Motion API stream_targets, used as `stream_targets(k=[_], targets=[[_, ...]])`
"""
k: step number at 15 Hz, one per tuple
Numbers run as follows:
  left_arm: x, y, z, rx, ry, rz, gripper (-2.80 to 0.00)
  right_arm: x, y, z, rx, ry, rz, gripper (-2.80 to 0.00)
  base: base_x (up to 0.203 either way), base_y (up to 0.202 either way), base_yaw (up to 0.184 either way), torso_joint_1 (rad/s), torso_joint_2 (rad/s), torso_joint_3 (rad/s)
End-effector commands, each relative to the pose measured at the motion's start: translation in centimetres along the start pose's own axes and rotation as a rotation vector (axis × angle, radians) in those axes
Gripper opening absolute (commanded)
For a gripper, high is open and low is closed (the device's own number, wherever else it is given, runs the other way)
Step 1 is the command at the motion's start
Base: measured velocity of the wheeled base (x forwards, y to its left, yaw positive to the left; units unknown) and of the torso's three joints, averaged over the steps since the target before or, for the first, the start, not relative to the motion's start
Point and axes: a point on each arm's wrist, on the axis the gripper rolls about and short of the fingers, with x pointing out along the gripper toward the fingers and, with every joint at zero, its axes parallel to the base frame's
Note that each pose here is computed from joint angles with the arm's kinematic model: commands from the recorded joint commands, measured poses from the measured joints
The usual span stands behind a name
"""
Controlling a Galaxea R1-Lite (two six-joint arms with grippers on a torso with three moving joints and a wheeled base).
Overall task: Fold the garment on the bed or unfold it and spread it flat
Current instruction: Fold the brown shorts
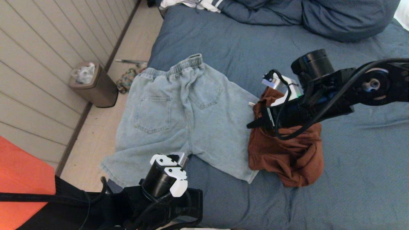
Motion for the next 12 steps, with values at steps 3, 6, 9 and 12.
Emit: stream_targets(k=[3,6,9,12], targets=[[0.3,0.1,-0.1,-0.008,0.006,0.003,-2.8,-6.8,-4.2,0.7,0.082,-0.148,-0.17,-2.8,0.0,0.0,0.0,0.0,0.0,0.0],[0.3,0.1,-0.3,-0.009,0.013,0.002,-2.8,-10.1,-8.6,-2.1,0.187,-0.125,-0.324,-2.8,0.0,0.0,0.0,0.0,0.0,0.0],[0.2,0.1,-0.3,-0.008,0.015,0.002,-2.8,-10.6,-10.6,-5.5,0.266,-0.05,-0.383,-2.8,0.0,0.0,0.0,0.0,0.0,0.0],[-0.1,0.1,-0.2,-0.01,0.008,-0.002,-2.8,-8.7,-12.2,-6.4,0.313,0.019,-0.383,-2.8,0.0,0.0,0.0,0.0,0.0,0.0]])
